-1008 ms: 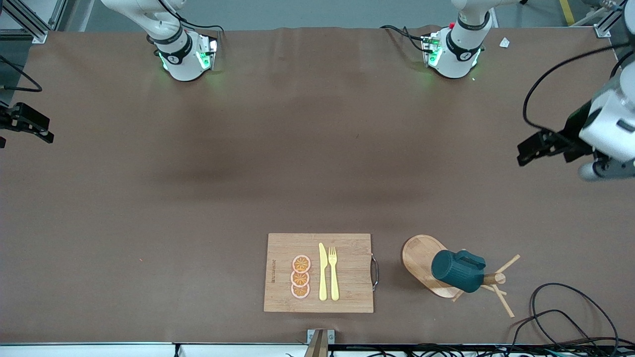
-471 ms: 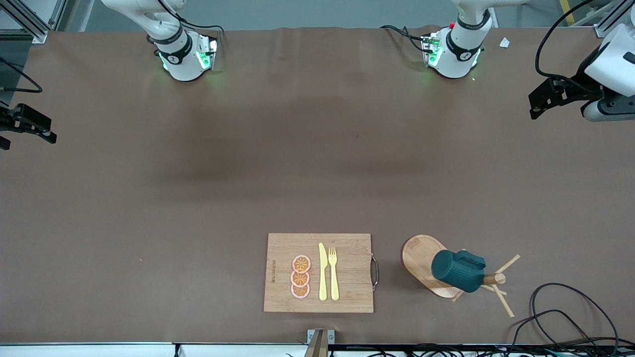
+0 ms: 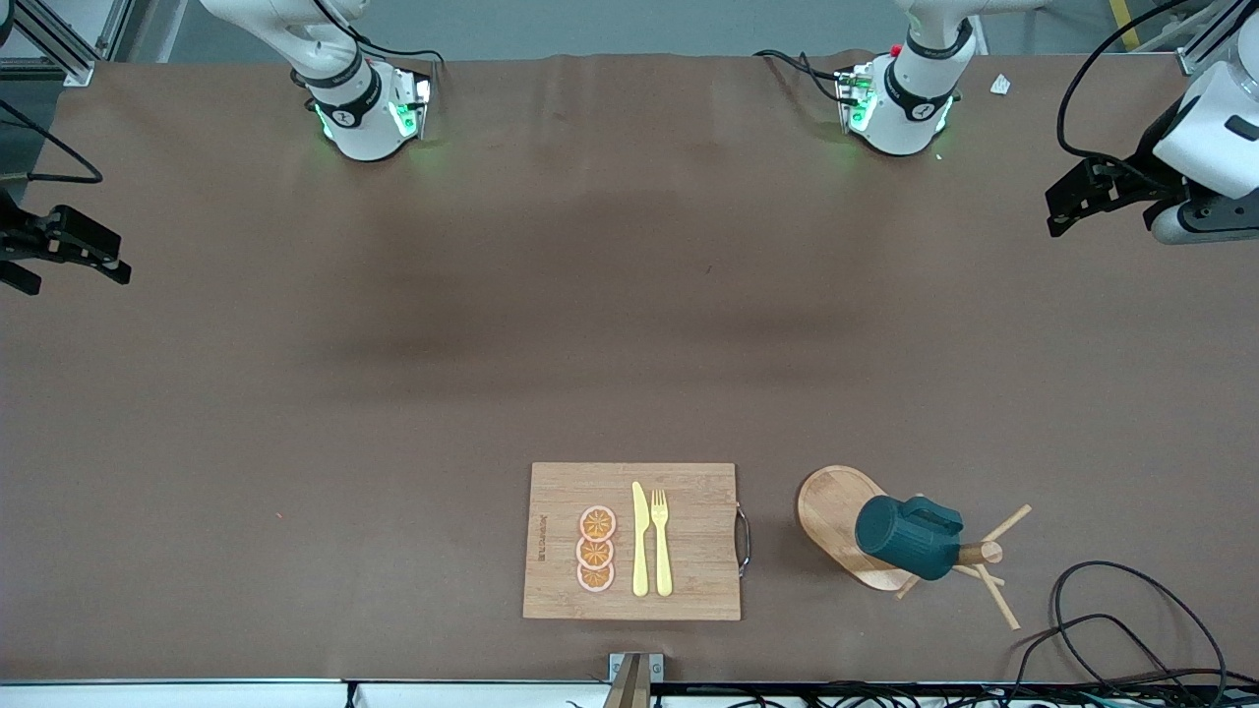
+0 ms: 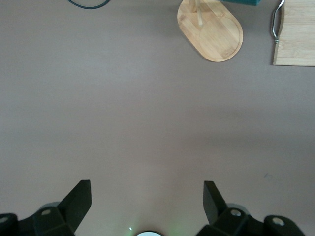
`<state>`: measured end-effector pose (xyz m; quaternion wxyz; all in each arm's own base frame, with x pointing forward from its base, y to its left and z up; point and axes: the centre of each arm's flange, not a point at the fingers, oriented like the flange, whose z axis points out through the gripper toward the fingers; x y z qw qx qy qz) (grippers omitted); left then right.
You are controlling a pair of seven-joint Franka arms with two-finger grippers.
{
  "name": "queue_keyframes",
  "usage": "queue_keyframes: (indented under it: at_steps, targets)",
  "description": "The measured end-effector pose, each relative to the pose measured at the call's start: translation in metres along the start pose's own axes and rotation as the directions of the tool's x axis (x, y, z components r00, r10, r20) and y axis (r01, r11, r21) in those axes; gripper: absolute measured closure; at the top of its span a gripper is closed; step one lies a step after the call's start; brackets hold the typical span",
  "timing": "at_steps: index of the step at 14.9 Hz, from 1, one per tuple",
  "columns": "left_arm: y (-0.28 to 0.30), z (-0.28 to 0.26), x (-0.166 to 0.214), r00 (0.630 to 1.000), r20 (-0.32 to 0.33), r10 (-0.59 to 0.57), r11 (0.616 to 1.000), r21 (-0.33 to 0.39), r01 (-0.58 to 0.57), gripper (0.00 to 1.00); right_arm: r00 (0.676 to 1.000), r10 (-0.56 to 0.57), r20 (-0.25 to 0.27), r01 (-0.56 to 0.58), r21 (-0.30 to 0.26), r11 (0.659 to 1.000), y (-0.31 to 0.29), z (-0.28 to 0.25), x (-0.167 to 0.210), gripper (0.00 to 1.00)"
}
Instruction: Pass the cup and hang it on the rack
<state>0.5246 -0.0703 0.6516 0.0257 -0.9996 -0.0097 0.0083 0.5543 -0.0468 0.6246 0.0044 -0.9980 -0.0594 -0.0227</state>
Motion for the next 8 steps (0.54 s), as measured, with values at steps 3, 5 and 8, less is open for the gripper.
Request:
queue_keyframes:
  at_steps: [3, 5, 8]
  targets:
    - [0.0010, -0.0007, -0.0006, 1.000, 0.004, -0.002, 0.999, -0.033, 0.002, 0.00, 1.000, -0.002, -0.004, 0.002, -0.001, 1.000, -0.0009, -0.0022, 0.0004, 0.00]
    - [0.0002, -0.0012, -0.0009, 1.000, 0.003, -0.001, 0.999, -0.034, 0.001, 0.00, 1.000, -0.002, -0.006, 0.002, -0.001, 1.000, -0.0009, -0.0032, 0.0004, 0.00]
    - [-0.0015, -0.0016, -0.0009, 1.000, 0.003, -0.004, 0.999, -0.035, 0.004, 0.00, 1.000, -0.002, -0.005, 0.002, -0.001, 1.000, -0.0009, -0.0034, 0.0003, 0.00]
